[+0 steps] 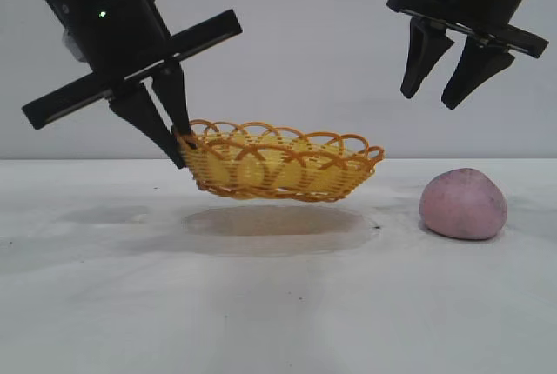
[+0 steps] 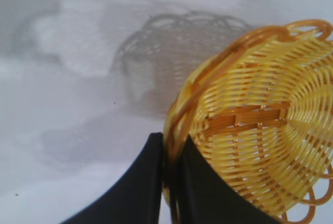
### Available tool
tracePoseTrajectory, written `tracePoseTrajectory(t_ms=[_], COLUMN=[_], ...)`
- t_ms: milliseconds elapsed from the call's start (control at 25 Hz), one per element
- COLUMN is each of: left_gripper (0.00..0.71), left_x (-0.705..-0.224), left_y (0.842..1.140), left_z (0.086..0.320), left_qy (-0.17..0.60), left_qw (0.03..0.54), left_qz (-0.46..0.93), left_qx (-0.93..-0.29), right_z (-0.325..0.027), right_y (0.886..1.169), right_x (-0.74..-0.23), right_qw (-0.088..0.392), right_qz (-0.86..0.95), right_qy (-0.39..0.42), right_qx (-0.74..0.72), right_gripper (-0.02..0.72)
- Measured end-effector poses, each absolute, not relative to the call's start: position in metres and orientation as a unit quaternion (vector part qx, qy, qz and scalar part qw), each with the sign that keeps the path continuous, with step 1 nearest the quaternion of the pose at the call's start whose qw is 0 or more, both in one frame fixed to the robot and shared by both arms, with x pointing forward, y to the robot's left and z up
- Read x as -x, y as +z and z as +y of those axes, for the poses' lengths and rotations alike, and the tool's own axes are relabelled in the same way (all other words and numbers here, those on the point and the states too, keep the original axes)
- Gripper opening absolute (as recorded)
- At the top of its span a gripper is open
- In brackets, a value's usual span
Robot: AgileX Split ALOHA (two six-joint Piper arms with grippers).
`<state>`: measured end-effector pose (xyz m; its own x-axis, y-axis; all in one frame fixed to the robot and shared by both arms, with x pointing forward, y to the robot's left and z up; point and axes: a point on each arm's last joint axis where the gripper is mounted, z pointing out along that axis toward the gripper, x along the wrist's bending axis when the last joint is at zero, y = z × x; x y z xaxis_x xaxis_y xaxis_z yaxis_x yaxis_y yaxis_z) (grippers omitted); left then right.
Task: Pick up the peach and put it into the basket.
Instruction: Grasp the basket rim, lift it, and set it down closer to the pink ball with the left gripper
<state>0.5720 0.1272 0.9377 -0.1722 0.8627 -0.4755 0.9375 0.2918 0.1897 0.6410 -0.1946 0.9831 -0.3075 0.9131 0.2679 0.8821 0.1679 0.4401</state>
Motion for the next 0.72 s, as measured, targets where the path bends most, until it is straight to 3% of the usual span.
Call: tracePoseTrajectory(t_ms=[720], left_gripper=[0.000], left_x=[-0.574], left_y=[0.919], left_z=[0.124], left_qy=[-0.093], left_qw=[0.241], left_qz=[0.771], left_qx=[-0.583], right_z=[-0.195], right_y=[0.983], right_x=[-0.641], right_qw=[0.031], right_qz=[0.763], right_qy=[0.267], right_qx=[-0.588], right_gripper=[0.370])
